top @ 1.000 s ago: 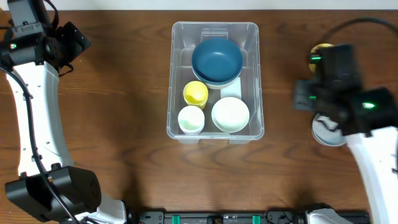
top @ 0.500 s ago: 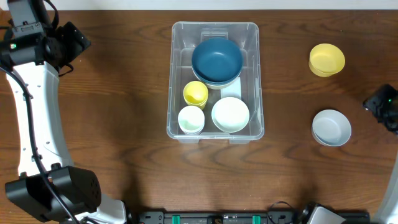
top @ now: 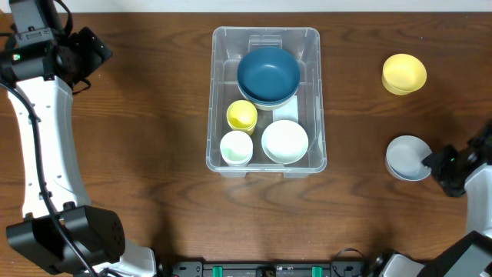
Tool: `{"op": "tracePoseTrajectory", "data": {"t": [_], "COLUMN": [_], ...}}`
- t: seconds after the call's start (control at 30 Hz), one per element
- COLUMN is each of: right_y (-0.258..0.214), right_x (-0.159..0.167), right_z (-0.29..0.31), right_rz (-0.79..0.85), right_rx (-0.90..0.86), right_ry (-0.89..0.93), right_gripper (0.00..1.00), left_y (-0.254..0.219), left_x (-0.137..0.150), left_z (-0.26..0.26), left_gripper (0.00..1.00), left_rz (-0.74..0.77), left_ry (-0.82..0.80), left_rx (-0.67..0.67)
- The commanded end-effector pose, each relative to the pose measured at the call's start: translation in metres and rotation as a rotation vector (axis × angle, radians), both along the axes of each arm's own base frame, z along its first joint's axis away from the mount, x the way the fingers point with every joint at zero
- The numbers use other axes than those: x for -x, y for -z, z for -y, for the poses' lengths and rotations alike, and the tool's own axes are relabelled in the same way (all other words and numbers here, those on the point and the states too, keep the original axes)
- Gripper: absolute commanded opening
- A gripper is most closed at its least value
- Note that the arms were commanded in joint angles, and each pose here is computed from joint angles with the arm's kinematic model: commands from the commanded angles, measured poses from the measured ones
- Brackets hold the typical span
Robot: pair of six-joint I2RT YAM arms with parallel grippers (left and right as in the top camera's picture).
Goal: Pack container
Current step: 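Move the right gripper to the grey bowl and grasp its rim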
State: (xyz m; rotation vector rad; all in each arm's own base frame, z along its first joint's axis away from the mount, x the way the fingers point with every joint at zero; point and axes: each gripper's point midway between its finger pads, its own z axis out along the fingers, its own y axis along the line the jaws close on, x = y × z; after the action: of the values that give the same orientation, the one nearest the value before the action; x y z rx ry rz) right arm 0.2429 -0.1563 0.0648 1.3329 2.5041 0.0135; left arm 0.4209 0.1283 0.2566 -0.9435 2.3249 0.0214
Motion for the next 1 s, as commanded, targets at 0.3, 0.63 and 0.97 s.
{"op": "tracePoseTrajectory", "data": {"t": [0.3, 0.63, 0.97], "right_y": [0.027, 0.034, 0.057], "right_x": [-0.003, -0.001, -0.003], "right_z": [-0.005, -0.006, -0.009], "right_rz": [0.072, 0.074, 0.048], "right_rx": [-0.010, -0.008, -0.052], "right_ry": [0.018, 0.018, 0.011], "right_gripper": [0.49, 0.40, 0.40], "left_y": [-0.003, -0.003, -0.003], "left_x": [0.001, 0.001, 0.001], "left_z": [-0.004, -0.004, -0.004], "left_gripper": [0.98, 0.98, 0.98], "left_rz": [-0.001, -0.001, -0.001], "left_ry": [-0.003, -0.003, -0.003], "left_rx": [-0.016, -0.016, -0.016]}}
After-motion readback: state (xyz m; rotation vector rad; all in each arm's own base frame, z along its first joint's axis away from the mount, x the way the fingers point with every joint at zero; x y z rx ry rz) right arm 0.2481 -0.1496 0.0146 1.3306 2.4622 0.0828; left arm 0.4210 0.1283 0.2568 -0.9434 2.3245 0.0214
